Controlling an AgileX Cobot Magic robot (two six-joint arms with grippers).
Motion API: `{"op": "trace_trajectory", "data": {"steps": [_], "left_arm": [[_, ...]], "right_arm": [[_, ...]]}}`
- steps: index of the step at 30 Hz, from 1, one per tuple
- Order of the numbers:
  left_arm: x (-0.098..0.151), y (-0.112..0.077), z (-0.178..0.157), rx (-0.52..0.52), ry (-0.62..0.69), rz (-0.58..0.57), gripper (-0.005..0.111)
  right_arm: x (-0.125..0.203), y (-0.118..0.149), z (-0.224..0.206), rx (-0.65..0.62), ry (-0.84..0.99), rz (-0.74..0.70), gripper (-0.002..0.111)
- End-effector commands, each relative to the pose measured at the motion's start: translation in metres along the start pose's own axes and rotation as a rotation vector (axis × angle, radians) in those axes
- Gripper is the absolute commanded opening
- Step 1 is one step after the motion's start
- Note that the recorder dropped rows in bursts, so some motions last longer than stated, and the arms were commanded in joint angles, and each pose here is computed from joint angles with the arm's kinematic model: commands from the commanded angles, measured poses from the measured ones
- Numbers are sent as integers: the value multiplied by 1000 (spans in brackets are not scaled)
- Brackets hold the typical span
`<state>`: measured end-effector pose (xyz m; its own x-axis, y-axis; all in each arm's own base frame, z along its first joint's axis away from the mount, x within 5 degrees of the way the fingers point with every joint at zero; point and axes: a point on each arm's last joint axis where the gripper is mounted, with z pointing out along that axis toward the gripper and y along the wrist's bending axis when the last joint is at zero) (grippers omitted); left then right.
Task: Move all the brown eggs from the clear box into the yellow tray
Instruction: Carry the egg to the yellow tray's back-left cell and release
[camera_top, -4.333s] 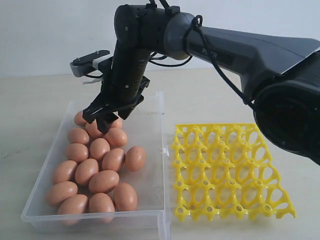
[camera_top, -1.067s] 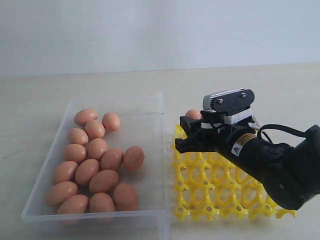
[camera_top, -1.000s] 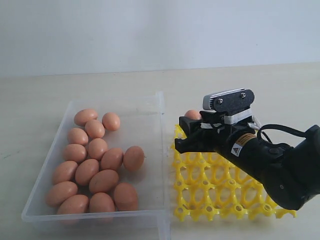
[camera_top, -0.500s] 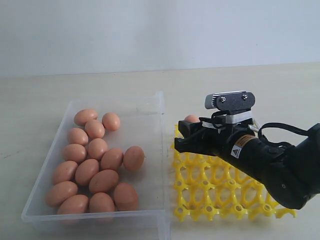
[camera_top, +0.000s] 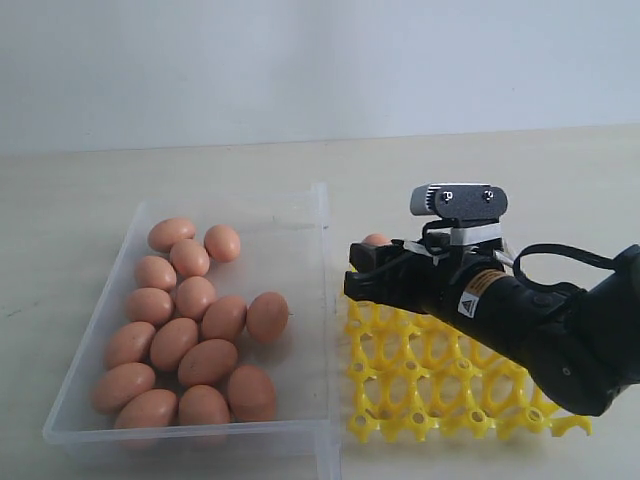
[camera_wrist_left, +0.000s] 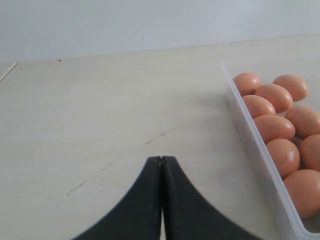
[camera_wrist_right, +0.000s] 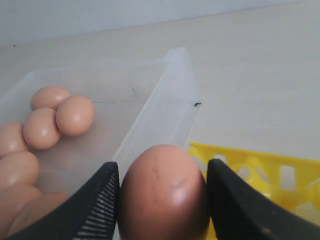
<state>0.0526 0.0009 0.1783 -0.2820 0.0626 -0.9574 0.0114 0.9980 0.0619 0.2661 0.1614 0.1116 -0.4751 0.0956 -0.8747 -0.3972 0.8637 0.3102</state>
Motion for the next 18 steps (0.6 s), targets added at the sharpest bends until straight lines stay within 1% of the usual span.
{"op": "trace_trajectory", "data": {"steps": [1,2,5,6,8,10,12,13,18], "left_arm": [[-2,0,0,-2,-5,6,0],[-2,0,0,-2,-5,6,0],[-2,0,0,-2,-5,6,0],[-2,0,0,-2,-5,6,0],[-2,0,0,-2,-5,6,0],[-2,0,0,-2,-5,6,0],[-2,0,0,-2,-5,6,0],[-2,0,0,-2,-5,6,0],[-2,0,0,-2,-5,6,0]], "right_arm": [[-4,2,10,-24,8,43,7],[-4,2,12,-21,17,50,12],[-3,0,16,13,65,71,20],[-3,0,15,18,76,74,19],[-2,0,13,38,124,60,15],[-2,0,13,39,126,58,13],[-6,1,13,19,77,10,14],[-8,0,13,35,53,4,14],[-12,-4,14,71,6,14,14]]}}
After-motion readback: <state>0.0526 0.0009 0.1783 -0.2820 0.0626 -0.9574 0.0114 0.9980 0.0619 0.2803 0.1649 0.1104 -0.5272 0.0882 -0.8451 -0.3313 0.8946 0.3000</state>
